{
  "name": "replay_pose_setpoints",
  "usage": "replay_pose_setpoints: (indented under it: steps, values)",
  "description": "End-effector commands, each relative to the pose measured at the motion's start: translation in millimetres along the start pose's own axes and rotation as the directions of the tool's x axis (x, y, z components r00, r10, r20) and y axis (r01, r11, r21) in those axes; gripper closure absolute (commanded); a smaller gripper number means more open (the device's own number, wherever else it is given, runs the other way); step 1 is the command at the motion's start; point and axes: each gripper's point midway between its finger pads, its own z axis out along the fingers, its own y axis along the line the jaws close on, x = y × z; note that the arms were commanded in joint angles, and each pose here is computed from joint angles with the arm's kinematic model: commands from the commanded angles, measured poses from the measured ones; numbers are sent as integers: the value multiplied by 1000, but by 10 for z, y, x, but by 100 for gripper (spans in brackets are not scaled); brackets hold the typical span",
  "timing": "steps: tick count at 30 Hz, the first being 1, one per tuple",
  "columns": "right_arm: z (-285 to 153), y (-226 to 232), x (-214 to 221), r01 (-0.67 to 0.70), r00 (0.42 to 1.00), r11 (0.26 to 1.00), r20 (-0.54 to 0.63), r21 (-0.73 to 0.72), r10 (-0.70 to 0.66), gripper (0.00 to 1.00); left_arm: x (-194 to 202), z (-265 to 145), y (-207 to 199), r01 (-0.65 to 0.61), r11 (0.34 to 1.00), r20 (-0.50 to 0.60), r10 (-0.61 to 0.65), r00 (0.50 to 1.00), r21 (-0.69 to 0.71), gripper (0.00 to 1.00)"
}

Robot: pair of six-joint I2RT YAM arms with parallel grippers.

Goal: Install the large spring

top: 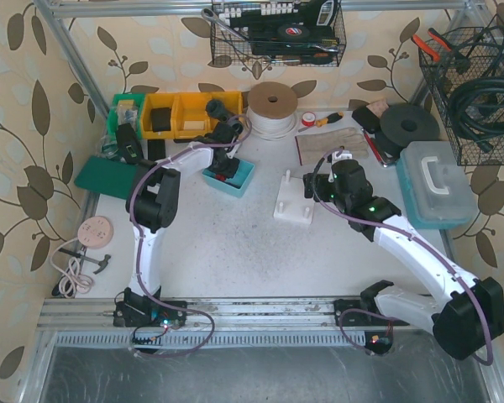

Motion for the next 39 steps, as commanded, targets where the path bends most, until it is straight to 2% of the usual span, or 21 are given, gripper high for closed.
replay_pose_setpoints:
  steps: [1, 9, 18, 22, 25, 27, 29, 34, 36, 39]
  values:
    - [-55, 25, -67, 2, 1000, 1000, 23, -9, -1, 8, -173, -395, 37, -27, 1000, 59, 27, 998, 4, 88]
    - [-63, 31, -72, 1, 1000, 1000, 24, -13, -1, 8, -379, -705, 19, -23, 1000, 183, 20, 983, 17, 90]
    - [-52, 49, -69, 2, 1000, 1000, 21, -21, -2, 8, -366, -822, -12, -46, 999, 240, 37, 970, 29, 92]
    - [-38, 53, -62, 10, 1000, 1000, 16, -21, -10, 9, -461, -1000, -60, -77, 996, 355, 57, 933, 43, 94]
    - [-38, 64, -77, 21, 1000, 1000, 12, -23, -21, 9, -546, -1211, -189, -155, 985, 478, 99, 873, 79, 95]
    - [-47, 82, -100, 28, 1000, 999, 11, -30, -28, 9, -542, -1363, -349, -254, 962, 569, 155, 808, 98, 96]
    - [-79, 112, -135, 36, 999, 998, 9, -41, -36, 9, -595, -1545, -430, -312, 948, 652, 200, 731, 59, 99]
    - [-147, 216, -203, 51, 999, 995, 6, -90, -51, 10, -693, -1902, -557, -377, 926, 734, 239, 636, 25, 100]
    - [-179, 308, -228, 58, 998, 990, -14, -131, -60, 11, -637, -2070, -717, -455, 889, 785, 250, 567, 45, 100]
    - [-256, 490, -274, 67, 995, 975, -57, -214, -81, 12, -465, -2302, -972, -570, 822, 861, 270, 431, 27, 100]
